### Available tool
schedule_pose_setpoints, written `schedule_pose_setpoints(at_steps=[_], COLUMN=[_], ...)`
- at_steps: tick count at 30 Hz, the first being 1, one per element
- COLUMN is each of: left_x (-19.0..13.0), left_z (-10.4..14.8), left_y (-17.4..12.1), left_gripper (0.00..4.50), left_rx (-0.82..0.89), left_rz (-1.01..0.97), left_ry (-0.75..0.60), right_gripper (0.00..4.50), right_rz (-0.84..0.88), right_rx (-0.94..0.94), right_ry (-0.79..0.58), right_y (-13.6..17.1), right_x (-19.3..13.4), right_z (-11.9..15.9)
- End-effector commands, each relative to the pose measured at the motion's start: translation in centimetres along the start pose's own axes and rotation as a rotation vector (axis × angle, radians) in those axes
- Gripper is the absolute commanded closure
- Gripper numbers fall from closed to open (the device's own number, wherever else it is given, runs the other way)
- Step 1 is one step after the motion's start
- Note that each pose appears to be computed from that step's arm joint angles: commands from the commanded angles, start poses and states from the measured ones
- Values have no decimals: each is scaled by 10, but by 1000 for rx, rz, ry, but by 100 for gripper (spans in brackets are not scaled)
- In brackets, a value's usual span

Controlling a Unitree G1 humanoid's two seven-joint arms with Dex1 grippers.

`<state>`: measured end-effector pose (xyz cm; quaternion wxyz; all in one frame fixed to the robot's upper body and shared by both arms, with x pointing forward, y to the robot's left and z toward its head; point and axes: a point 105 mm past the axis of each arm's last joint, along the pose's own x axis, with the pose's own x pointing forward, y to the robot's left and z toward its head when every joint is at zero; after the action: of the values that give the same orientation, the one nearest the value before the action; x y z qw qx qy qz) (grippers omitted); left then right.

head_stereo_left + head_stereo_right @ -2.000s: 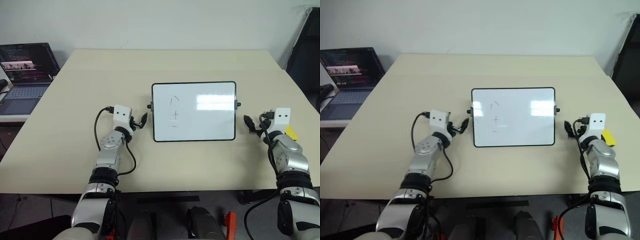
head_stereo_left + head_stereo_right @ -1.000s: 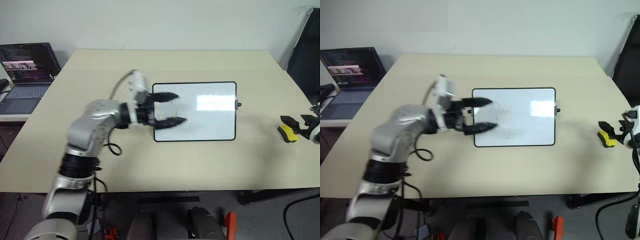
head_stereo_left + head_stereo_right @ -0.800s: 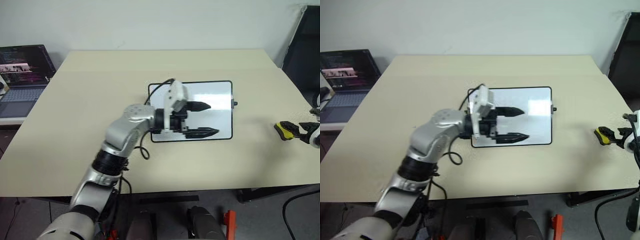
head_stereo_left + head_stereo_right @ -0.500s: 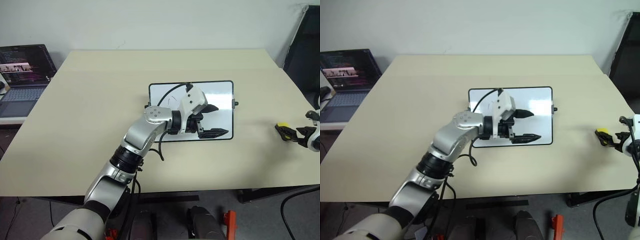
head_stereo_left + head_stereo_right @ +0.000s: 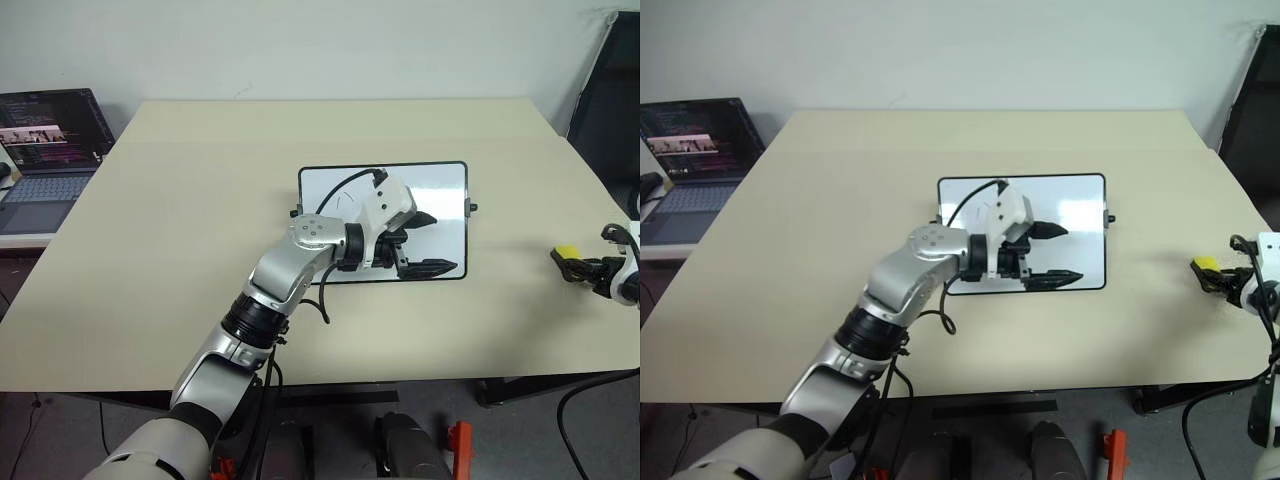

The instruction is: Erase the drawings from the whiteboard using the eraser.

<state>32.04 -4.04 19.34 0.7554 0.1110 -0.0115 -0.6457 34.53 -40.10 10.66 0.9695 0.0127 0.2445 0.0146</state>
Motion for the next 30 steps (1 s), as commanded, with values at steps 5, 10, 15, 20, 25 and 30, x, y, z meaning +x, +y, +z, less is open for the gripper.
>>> schedule_pose_setpoints(at_steps=[5,10,15,20,25,30], left_x=[-6,-14,-55,-120,-170,-200], left_z=[12,12,11,6,-2,-8], left_y=[6,13,27,39,42,43], left_gripper=[0,0,0,0,0,0], left_rx=[42,52,96,133,111,119], left_rz=[37,71,151,258,353,448], left_ry=[-37,-34,-6,38,46,74], right_gripper=[336,336,338,338,338,338], right_rz=[9,45,176,381,612,678], right_rx=[-34,-61,-247,-508,-719,-887], right_ry=[-32,-127,-365,-571,-647,-666], right_y=[0,6,63,171,272,332], right_x=[-3,-13,-51,-82,-78,-49], right_z=[14,41,120,175,174,158])
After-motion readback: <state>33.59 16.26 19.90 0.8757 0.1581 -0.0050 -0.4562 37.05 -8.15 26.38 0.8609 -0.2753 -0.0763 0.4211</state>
